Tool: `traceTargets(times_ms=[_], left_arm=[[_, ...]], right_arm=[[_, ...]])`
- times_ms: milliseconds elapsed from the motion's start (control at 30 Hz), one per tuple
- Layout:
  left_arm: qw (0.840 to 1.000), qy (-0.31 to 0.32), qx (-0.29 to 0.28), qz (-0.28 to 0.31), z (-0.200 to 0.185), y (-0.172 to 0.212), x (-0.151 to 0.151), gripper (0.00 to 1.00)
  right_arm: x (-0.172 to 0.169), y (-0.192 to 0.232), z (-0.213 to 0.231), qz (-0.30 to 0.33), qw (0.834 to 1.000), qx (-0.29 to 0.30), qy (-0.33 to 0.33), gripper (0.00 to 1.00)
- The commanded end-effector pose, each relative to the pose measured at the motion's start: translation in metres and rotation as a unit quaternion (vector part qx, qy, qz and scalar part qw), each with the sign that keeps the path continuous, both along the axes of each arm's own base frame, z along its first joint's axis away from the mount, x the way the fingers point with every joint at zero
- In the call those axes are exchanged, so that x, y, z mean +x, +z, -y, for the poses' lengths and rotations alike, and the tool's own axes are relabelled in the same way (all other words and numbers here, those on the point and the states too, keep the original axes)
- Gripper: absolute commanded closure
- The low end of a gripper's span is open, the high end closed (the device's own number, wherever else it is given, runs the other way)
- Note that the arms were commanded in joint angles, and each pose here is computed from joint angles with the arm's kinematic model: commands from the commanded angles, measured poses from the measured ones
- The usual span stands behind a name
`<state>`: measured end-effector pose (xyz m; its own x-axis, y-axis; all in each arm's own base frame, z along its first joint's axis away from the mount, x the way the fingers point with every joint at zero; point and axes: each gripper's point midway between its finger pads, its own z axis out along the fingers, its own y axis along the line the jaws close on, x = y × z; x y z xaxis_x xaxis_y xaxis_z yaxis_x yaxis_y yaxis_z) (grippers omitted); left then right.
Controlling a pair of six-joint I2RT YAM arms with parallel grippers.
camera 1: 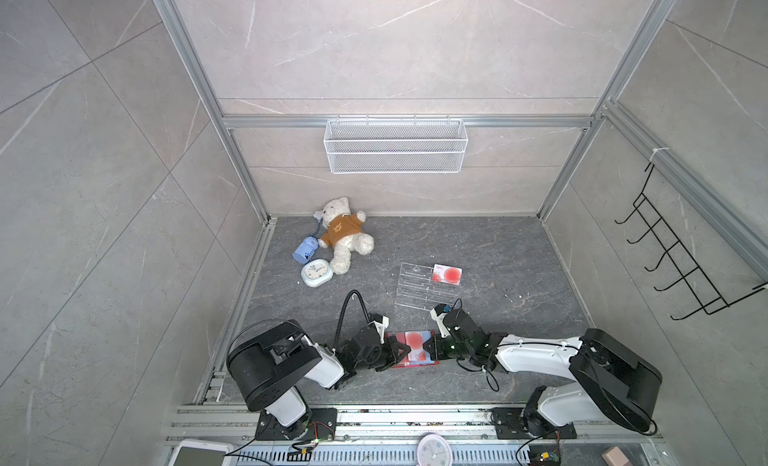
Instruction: Take the credit cards out of the card holder
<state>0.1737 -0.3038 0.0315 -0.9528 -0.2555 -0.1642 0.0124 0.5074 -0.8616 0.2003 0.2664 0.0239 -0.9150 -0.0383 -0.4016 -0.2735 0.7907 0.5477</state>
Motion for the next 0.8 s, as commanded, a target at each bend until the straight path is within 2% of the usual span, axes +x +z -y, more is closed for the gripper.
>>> traceTargets(times_ms=[0,333,600,667,733,767], left_arm=[[1.000,-0.006,0.003,0.014,0.001,0.002,0.000,1.00],[0.999,0.009,0.039,0.012,-0.020,-0.006,-0.006,1.00],[0.999,0.007,0.038,0.012,-0.021,-0.006,-0.008,0.99],[0.999,0.007,0.034,0.013,-0.019,-0.004,-0.007,0.83],[0.999,0.008,0.035,0.010,-0.019,-0.003,-0.006,0.72],[0.999,0.008,0.038,0.007,-0.019,-0.005,-0.007,0.70]], right_arm=[[-0.013,-0.023,0.016,-0.031,0.999,-0.036,-0.002,1.00],[-0.013,-0.024,0.022,-0.030,0.999,-0.044,-0.009,1.00],[-0.014,-0.024,0.021,-0.031,0.999,-0.042,-0.008,1.00],[-0.015,-0.025,0.021,-0.034,0.998,-0.043,-0.006,1.00],[-0.015,-0.025,0.020,-0.034,0.999,-0.042,-0.005,1.00],[-0.015,-0.025,0.020,-0.035,0.998,-0.042,-0.005,1.00]])
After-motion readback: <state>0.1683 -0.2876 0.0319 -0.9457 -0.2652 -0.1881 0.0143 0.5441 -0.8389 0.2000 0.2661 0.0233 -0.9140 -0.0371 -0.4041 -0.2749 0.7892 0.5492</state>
